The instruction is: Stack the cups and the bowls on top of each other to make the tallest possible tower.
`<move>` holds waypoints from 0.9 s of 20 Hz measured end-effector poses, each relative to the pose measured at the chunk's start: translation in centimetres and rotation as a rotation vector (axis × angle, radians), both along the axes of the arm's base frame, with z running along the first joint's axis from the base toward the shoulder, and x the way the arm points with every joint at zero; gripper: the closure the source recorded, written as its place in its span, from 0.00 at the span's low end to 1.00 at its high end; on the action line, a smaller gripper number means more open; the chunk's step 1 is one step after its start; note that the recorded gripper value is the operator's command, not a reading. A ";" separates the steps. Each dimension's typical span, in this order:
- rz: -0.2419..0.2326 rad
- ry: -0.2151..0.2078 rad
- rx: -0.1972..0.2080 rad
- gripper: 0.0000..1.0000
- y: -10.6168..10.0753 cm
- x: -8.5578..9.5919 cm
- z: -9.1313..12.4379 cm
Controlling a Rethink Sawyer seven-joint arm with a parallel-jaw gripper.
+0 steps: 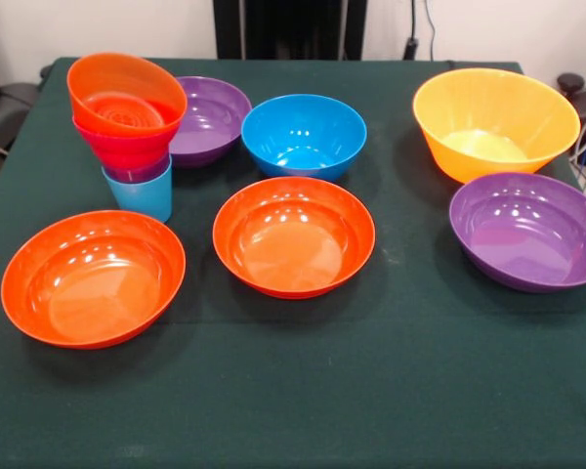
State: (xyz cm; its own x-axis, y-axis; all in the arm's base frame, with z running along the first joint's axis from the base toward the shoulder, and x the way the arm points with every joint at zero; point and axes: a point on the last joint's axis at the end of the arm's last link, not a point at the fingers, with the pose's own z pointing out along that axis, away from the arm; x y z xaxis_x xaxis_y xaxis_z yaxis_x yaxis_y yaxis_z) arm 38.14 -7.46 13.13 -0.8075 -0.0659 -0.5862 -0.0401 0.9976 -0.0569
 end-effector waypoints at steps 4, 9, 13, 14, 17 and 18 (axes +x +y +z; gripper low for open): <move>-0.007 0.017 0.020 0.00 1.0 -1.3 -1.3; -0.012 0.059 0.051 0.00 1.8 -3.1 -3.0; -0.018 0.091 0.067 0.00 2.0 -4.1 -4.2; -0.021 0.098 0.069 0.00 2.0 -4.3 -4.6; -0.029 0.108 0.074 0.00 2.2 -4.7 -5.8; -0.032 0.111 0.075 0.00 2.3 -4.8 -6.1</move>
